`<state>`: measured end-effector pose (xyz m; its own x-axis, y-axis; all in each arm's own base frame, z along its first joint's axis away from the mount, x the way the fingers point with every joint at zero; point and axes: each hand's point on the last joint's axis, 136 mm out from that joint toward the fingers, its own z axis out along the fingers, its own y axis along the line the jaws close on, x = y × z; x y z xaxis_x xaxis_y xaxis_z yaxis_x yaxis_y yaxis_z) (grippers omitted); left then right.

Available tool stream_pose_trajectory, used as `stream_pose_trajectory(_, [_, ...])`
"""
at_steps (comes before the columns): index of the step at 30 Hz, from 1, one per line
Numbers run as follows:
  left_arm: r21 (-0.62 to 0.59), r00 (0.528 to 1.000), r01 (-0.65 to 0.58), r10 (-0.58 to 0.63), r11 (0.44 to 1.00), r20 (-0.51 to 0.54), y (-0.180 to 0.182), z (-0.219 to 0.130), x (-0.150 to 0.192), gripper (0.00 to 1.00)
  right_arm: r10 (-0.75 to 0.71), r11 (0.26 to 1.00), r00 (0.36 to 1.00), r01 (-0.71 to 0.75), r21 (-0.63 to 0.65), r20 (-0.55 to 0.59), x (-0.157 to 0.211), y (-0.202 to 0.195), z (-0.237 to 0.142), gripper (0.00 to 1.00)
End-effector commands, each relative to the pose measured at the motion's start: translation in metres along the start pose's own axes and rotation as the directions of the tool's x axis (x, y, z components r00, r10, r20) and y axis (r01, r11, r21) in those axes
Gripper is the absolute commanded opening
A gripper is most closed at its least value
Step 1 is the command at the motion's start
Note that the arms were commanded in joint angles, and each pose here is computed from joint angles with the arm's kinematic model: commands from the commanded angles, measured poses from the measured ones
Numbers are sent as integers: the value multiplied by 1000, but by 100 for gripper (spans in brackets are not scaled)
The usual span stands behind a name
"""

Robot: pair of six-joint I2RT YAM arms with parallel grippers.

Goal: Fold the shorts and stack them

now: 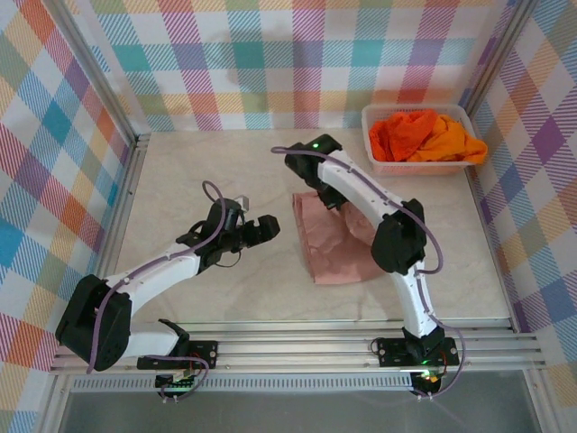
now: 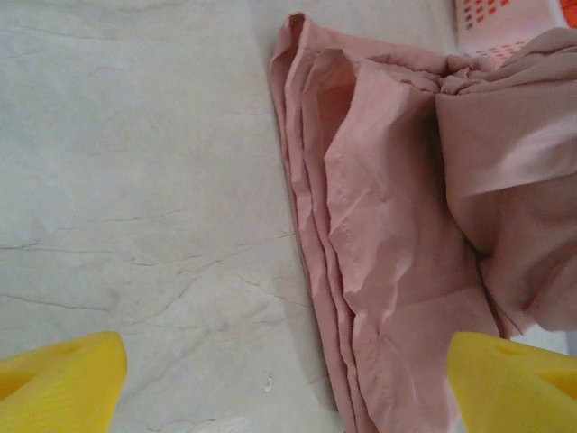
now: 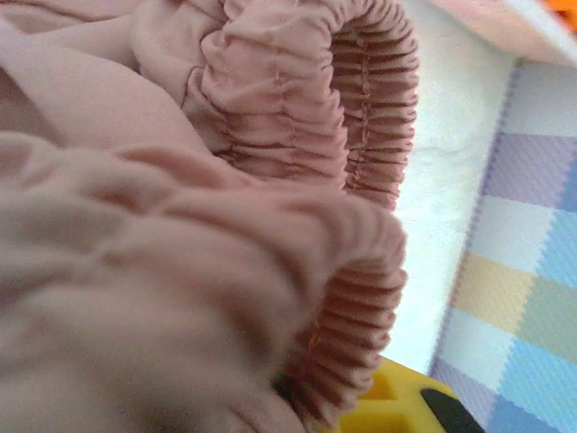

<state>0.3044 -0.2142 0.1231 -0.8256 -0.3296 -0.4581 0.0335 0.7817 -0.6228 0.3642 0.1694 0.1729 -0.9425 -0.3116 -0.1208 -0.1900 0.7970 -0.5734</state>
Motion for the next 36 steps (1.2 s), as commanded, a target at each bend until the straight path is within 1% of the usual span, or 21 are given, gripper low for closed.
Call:
stream_pose_trajectory(1, [-18, 998, 32, -31, 999, 54, 6, -5, -3, 93, -60, 994, 985, 45, -97, -164, 33, 31, -3, 18])
stream_pose_trajectory(3, [-21, 996, 44, -43, 999, 81, 8, -9, -6, 94, -84, 973, 981, 43, -226, -178, 35, 61, -5, 27])
stream_pose_trajectory(4, [-20, 995, 47, -45, 999, 94, 7, -12, -8, 94, -93, 950, 979, 33, -310, -180, 34, 77, -8, 32])
stream_pose_trajectory(6, [-14, 991, 49, -47, 999, 123, 6, -19, -12, 95, -92, 885, 984, 10, -466, -153, 30, 102, -23, 44])
stream_pose_trajectory(7, [-7, 989, 49, -48, 999, 138, 4, -23, -15, 96, -82, 838, 988, -2, -546, -130, 25, 111, -33, 49])
stream_pose_trajectory(9, [8, 984, 47, -47, 999, 170, -1, -31, -21, 97, -55, 699, 994, -31, -715, -97, 19, 125, -63, 57])
stream_pose_trajectory(10, [16, 981, 46, -48, 999, 186, -3, -36, -24, 97, -37, 582, 996, -43, -812, -80, 16, 131, -86, 61])
stream_pose_trajectory(11, [26, 979, 44, -49, 999, 199, -6, -41, -26, 98, -15, 450, 998, -49, -892, -62, 13, 133, -109, 63])
stream_pose_trajectory(13, [52, 975, 38, -49, 998, 216, -13, -48, -31, 99, 44, 227, 998, -44, -973, -34, 10, 126, -147, 69])
stream_pose_trajectory(14, [65, 976, 34, -48, 997, 214, -17, -49, -32, 99, 83, 162, 996, -42, -986, -29, 9, 118, -155, 74])
stream_pose_trajectory(15, [84, 977, 33, -50, 996, 207, -23, -50, -33, 100, 142, 115, 990, -46, -992, -29, 5, 107, -159, 82])
stream_pose_trajectory(16, [102, 979, 34, -54, 994, 198, -28, -50, -34, 100, 189, 94, 981, -61, -994, -43, 4, 96, -156, 88])
stream_pose_trajectory(17, [131, 981, 40, -64, 991, 184, -35, -49, -35, 100, 233, 92, 971, -82, -992, -59, 4, 85, -149, 90])
stream_pose_trajectory(20, [250, 989, 51, -84, 967, 124, -67, -45, -39, 100, 321, 139, 941, -160, -977, -108, 10, 66, -117, 91])
stream_pose_trajectory(21, [285, 991, 58, -90, 957, 100, -78, -43, -40, 100, 333, 139, 935, -178, -974, -123, 14, 65, -108, 91])
stream_pose_trajectory(25, [424, 989, 126, -147, 897, 17, -123, -35, -56, 100, 395, 56, 891, -265, -963, -222, 27, 70, -83, 93])
stream_pose_trajectory(26, [443, 987, 148, -162, 884, -7, -132, -30, -60, 100, 419, 42, 874, -289, -956, -246, 29, 71, -77, 97])
stream_pose_trajectory(28, [488, 982, 184, -185, 853, -45, -148, -19, -66, 100, 452, 27, 844, -335, -942, -288, 35, 73, -63, 100])
stream_pose_trajectory(31, [519, 968, 249, -226, 818, -108, -166, 3, -68, 100, 482, -7, 808, -383, -924, -339, 42, 78, -47, 100])
stream_pose_trajectory(34, [509, 961, 278, -230, 815, -155, -175, 31, -60, 100, 490, -52, 778, -424, -904, -393, 48, 86, -34, 99])
stream_pose_trajectory(36, [500, 951, 308, -247, 809, -187, -176, 50, -55, 100, 492, -57, 763, -452, -890, -419, 53, 91, -24, 99])
